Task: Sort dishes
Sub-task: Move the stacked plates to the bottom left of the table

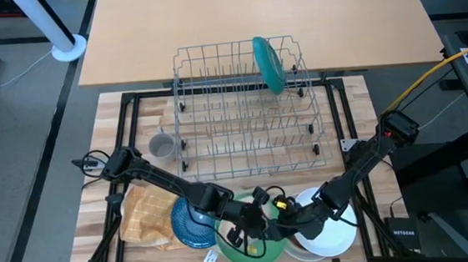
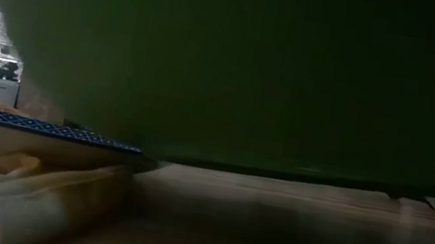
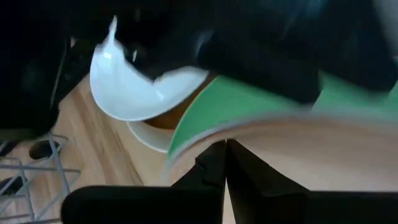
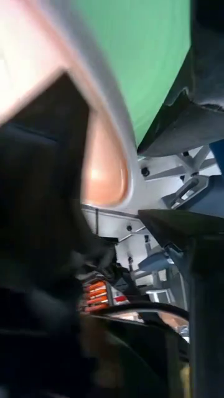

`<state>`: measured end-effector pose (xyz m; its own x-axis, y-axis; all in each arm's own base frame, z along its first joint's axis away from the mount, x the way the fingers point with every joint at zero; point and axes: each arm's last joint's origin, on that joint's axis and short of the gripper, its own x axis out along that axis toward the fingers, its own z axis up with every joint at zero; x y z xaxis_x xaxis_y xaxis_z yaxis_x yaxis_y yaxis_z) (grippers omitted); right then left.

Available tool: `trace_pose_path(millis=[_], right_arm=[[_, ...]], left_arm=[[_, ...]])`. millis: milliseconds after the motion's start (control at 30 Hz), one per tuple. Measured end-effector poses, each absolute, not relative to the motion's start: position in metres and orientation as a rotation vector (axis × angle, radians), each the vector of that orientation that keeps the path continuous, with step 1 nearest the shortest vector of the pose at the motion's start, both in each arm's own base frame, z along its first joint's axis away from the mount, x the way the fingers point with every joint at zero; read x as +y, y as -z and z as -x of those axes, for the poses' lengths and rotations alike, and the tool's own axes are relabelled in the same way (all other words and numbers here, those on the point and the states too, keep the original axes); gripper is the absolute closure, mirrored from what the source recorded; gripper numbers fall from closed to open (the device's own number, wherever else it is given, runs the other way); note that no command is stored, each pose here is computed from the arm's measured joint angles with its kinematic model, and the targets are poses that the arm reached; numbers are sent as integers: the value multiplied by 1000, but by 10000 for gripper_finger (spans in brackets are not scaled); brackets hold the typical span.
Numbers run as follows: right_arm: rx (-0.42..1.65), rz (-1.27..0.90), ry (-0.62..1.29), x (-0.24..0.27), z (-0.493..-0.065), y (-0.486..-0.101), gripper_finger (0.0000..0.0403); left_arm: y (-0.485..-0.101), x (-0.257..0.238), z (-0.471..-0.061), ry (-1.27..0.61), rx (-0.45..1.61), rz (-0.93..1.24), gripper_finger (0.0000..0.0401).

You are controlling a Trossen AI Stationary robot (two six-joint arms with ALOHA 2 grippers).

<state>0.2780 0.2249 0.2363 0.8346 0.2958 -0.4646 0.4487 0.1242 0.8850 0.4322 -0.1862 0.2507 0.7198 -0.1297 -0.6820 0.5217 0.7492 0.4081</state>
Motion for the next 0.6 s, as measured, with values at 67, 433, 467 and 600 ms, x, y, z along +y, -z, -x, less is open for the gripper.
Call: trace_pose_path(millis=[67,433,467,600], right_arm=[[625,-1473,136,222,-280,-236,251],[676,-1453,162,215,-283,-232,251],[678,-1451,165,215,-283,-232,251],[677,-1450,163,215,-282,-232,251]], left_arm=[[-251,-186,-432,389,678,-629,397],[-244,-183,-426,395,781,-627,397],[-243,-183,-425,393,792,-619,397],[-240,-181,-421,339,867,-497,397]])
